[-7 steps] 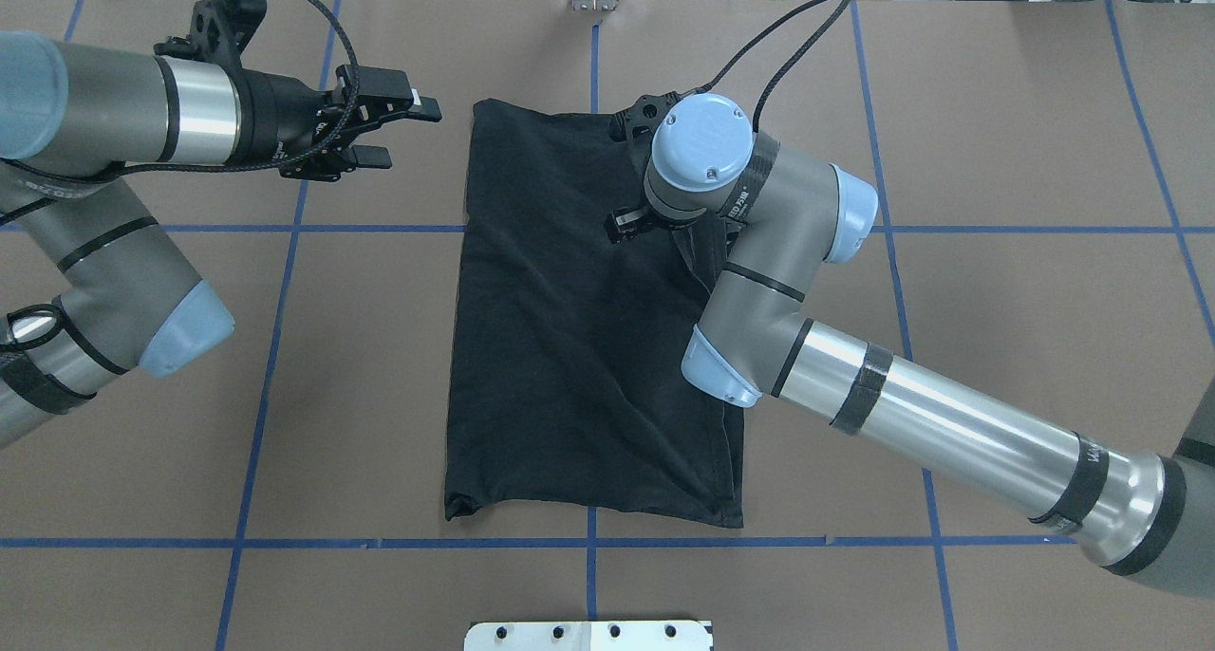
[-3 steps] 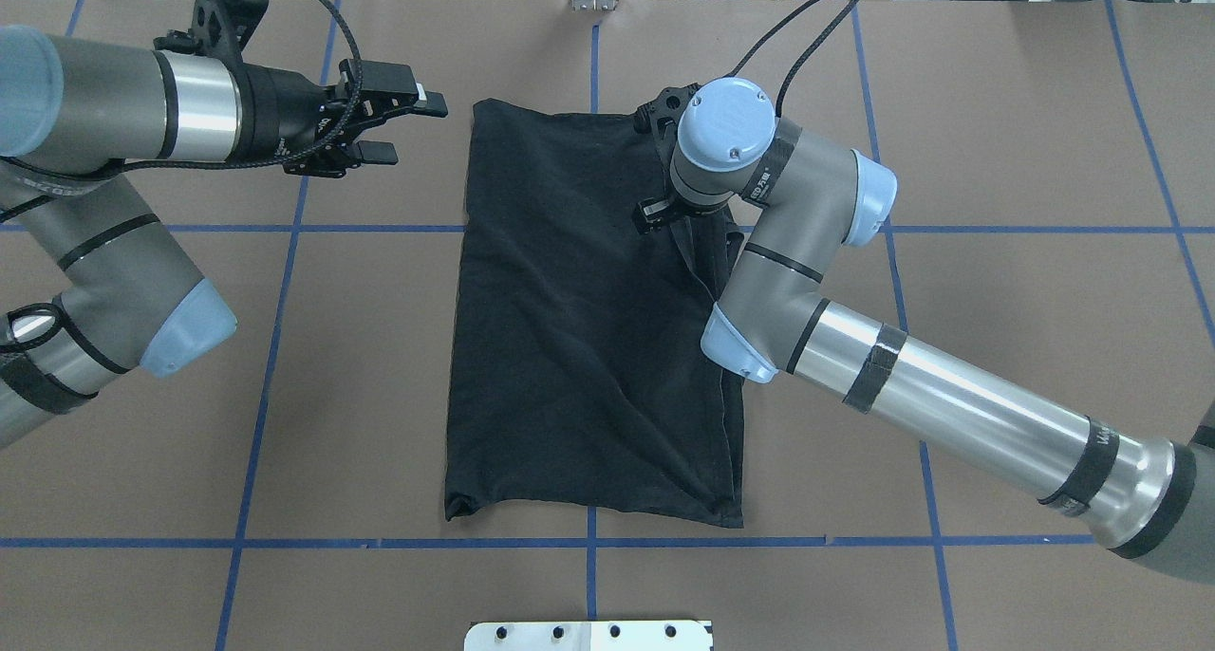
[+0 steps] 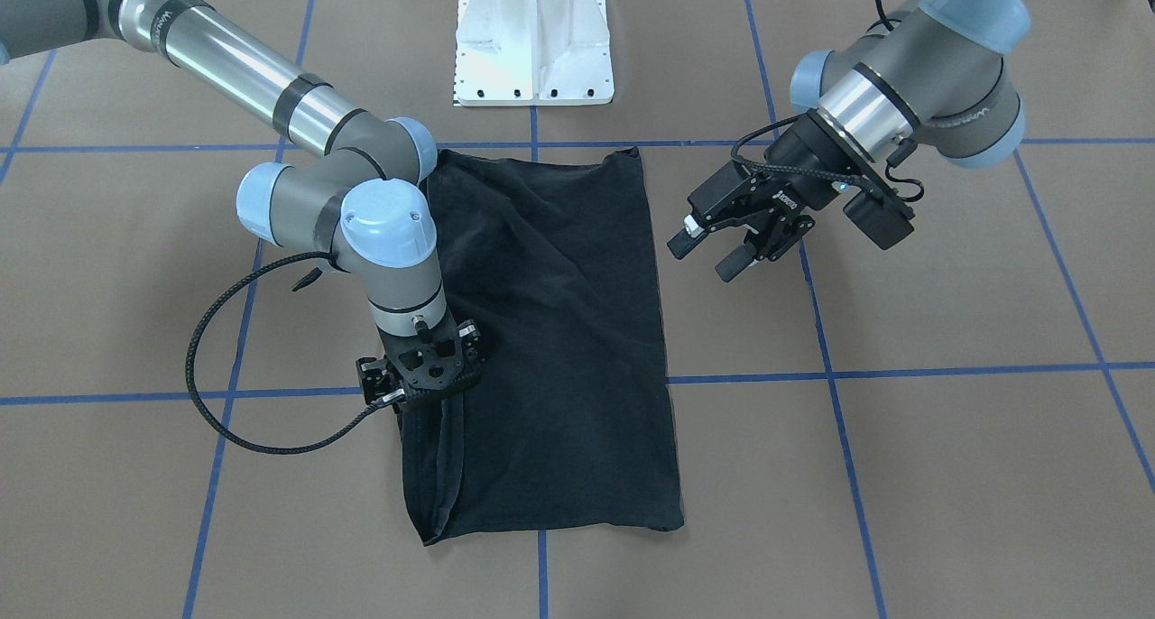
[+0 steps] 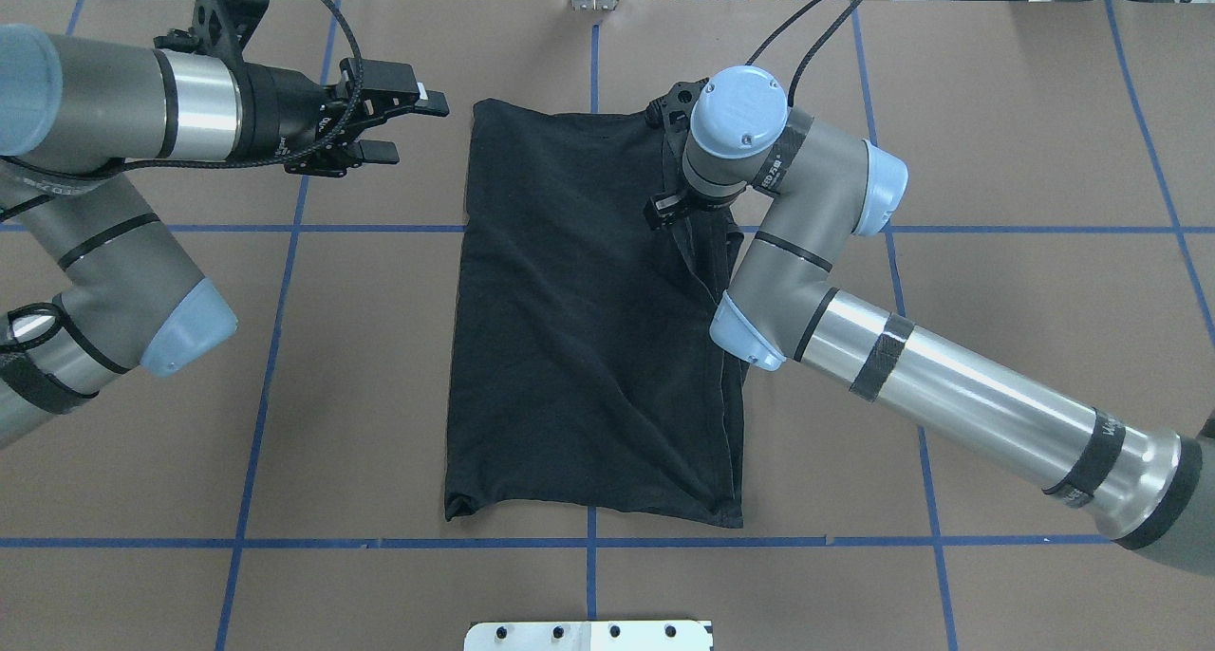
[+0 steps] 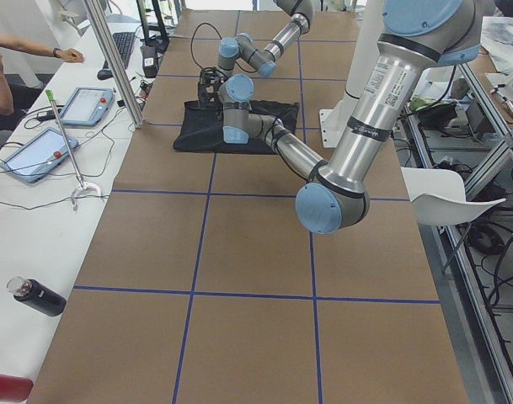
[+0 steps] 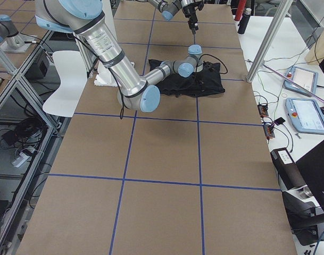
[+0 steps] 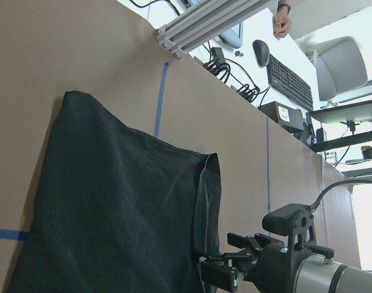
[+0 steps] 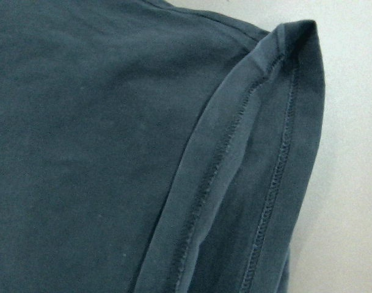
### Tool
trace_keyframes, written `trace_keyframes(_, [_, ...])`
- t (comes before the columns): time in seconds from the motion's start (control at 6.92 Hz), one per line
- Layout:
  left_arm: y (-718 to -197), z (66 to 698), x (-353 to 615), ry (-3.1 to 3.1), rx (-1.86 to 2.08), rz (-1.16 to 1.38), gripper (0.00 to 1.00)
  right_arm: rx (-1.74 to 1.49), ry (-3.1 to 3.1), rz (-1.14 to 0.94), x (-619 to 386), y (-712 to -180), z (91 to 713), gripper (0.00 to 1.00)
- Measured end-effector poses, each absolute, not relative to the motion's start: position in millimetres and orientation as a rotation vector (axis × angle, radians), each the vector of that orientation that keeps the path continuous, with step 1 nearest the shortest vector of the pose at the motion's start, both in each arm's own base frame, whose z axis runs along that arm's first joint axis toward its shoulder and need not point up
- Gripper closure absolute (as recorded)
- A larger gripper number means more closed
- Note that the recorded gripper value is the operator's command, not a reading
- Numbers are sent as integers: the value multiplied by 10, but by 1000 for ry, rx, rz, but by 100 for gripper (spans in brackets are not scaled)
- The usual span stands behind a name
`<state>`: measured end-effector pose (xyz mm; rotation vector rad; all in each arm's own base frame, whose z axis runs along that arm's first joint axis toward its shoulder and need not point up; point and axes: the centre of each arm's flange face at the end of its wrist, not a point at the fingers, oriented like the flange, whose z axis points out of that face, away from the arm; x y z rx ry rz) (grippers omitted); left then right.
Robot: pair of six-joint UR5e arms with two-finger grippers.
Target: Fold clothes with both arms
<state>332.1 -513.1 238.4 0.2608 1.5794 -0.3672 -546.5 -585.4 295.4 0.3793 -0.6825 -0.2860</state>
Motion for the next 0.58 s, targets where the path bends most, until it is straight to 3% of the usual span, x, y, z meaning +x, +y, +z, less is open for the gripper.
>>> trace_keyframes(0.58, [-5123, 2362, 3314, 1583, 263, -365, 0, 354, -696, -288, -5322, -5964, 2990, 0])
